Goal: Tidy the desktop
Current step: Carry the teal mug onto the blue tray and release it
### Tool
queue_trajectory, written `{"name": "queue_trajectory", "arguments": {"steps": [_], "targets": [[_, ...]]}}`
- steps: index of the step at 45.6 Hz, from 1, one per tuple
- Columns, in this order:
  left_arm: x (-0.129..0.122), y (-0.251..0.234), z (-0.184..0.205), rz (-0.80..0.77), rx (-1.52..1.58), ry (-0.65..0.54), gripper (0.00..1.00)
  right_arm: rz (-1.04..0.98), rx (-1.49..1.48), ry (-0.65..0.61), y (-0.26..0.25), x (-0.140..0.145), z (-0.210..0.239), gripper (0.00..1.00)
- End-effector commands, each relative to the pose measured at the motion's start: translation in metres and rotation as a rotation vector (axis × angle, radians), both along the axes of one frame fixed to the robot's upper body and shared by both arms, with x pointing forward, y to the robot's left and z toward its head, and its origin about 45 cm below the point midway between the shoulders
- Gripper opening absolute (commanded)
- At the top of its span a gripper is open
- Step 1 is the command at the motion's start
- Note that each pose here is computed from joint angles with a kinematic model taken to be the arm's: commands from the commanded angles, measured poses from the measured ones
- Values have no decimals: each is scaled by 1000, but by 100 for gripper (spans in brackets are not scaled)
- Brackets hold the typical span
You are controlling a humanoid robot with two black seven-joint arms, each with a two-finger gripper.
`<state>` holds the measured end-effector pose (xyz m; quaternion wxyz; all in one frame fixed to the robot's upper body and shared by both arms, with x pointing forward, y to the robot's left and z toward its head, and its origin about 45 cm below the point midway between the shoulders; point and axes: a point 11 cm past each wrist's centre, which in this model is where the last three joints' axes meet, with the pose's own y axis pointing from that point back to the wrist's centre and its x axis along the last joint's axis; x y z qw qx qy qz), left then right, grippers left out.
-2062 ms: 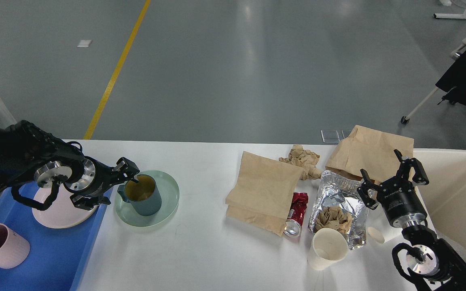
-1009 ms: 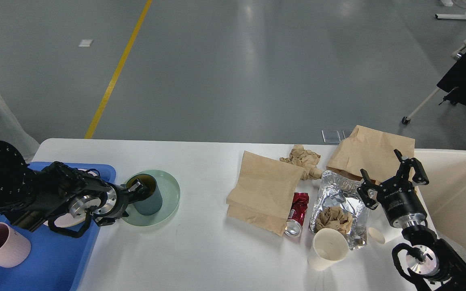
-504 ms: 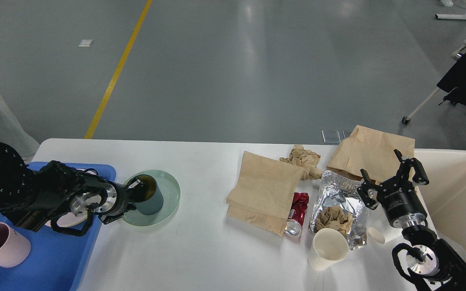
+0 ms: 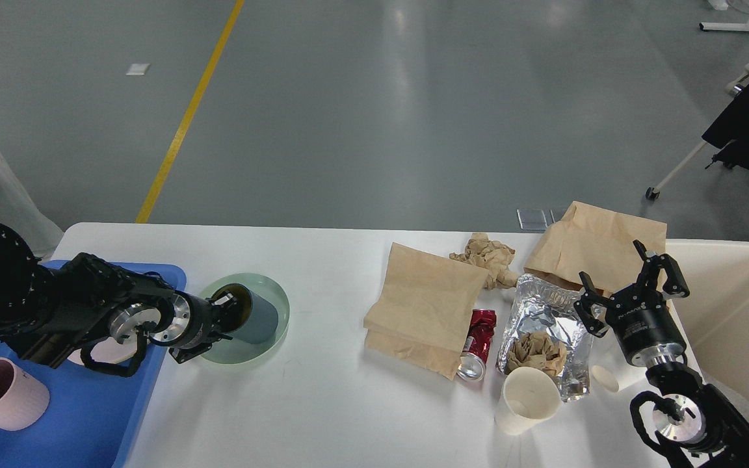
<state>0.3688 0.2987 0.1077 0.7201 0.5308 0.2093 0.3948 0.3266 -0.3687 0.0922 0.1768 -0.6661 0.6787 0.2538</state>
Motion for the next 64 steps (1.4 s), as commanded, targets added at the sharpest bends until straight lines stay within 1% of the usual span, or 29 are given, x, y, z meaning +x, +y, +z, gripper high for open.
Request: {"name": "queue_trajectory", "arguments": {"steps": [1, 6, 12, 16, 21, 30, 34, 38, 43, 46, 49, 57, 64], "targets": [[-2, 12, 21, 14, 15, 12, 0, 0, 0, 0, 0, 0, 0, 100], [0, 23, 51, 20, 37, 7, 0, 0, 0, 0, 0, 0, 0, 100], [-4, 36, 90, 15, 76, 35, 0, 0, 0, 0, 0, 0, 0, 100], [-9, 39, 121, -47, 120, 79, 0, 0, 0, 0, 0, 0, 0, 100], [-18, 29, 152, -159, 138, 110, 0, 0, 0, 1, 0, 0, 0, 100], [-48, 3, 200, -340, 189, 134, 0, 0, 0, 1, 0, 0, 0, 100], [-61, -2, 212, -398, 197, 155, 0, 0, 0, 1, 0, 0, 0, 100], [-69, 2, 213, -445, 203, 196, 0, -2, -1, 2, 0, 0, -1, 100], [-75, 22, 205, -448, 236, 224, 0, 0, 0, 1, 0, 0, 0, 100], [-83, 42, 188, -446, 232, 247, 0, 0, 0, 1, 0, 0, 0, 100], [-88, 66, 168, -441, 257, 242, 0, 0, 0, 1, 0, 0, 0, 100], [-114, 120, 116, -439, 338, 264, 0, 0, 0, 1, 0, 0, 0, 100], [-117, 140, 78, -403, 347, 219, 0, 0, 0, 1, 0, 0, 0, 100]]}}
